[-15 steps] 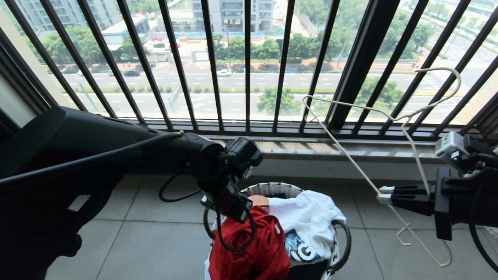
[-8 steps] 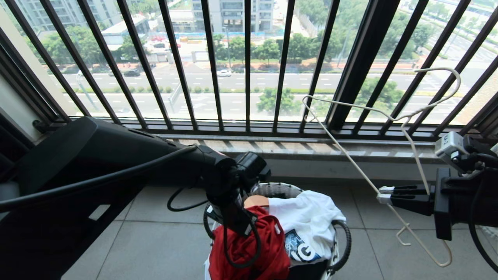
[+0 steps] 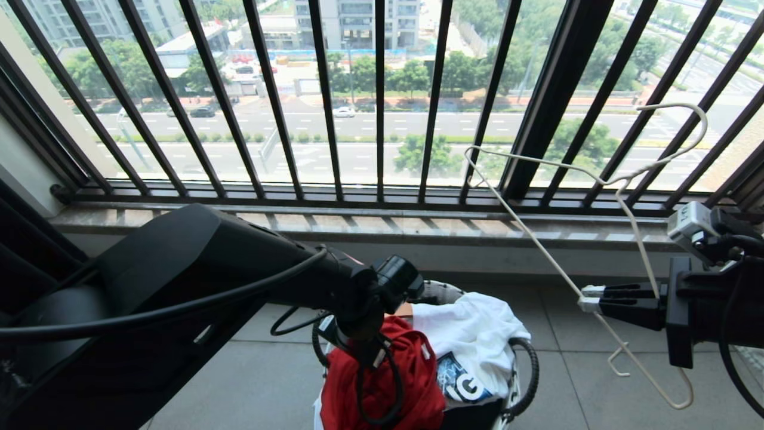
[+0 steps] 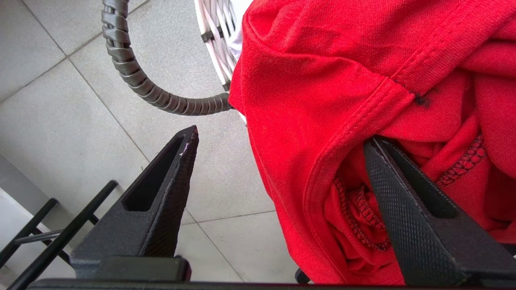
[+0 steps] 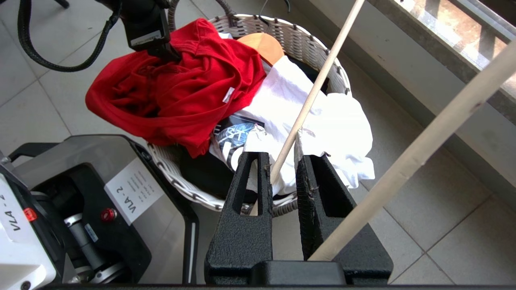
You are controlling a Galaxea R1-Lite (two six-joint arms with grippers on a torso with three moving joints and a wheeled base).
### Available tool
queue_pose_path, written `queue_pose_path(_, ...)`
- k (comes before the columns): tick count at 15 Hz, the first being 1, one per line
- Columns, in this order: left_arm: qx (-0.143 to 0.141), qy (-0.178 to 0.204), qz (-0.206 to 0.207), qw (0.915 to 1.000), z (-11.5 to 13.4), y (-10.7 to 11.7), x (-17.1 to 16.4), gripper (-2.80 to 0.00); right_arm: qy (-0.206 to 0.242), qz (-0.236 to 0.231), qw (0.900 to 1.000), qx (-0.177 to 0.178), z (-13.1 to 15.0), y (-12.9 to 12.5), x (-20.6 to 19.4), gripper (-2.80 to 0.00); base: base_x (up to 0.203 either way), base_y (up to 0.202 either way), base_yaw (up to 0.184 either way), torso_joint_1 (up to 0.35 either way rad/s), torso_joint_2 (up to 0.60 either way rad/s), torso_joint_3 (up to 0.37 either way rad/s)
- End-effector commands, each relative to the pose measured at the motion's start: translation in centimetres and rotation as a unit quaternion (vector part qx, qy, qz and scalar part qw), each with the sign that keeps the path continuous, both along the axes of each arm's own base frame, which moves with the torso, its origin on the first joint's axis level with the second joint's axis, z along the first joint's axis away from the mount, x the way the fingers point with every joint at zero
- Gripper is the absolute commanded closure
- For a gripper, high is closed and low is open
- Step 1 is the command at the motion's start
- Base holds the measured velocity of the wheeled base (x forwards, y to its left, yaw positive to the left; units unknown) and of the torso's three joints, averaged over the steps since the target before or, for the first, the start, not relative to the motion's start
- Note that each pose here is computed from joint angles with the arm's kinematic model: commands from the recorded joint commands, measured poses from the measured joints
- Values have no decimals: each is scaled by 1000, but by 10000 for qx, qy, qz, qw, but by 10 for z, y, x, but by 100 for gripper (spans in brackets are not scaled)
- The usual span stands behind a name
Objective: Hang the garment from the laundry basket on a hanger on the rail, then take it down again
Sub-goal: Pick up clothes from the basket
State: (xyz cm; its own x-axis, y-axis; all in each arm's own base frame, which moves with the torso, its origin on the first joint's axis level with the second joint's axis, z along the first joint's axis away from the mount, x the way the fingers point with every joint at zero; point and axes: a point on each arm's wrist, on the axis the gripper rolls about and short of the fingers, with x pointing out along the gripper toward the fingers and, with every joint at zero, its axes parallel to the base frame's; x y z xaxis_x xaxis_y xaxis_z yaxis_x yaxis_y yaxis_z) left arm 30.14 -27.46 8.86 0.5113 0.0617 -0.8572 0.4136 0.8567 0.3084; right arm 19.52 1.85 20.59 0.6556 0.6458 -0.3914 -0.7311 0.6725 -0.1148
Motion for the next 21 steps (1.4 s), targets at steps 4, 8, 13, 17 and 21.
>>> queue_pose_path(4,33,-3,47,10000,-7,-1,4,-280,-16,21,10000,0,0,0,0,0,0,0,0,0,0,0)
queue_pose_path(8,-70,-359,287,9989,14,14,13,-280,-9,21,10000,0,0,0,0,0,0,0,0,0,0,0)
queue_pose_path(13,13,-559,449,9974,24,23,16,-280,-9,21,10000,0,0,0,0,0,0,0,0,0,0,0)
queue_pose_path(17,447,-332,45,9984,16,31,6,-280,-9,21,10000,0,0,0,1,0,0,0,0,0,0,0)
queue_pose_path(21,424,-395,68,9983,25,37,6,-280,-11,21,10000,0,0,0,1,0,0,0,0,0,0,0)
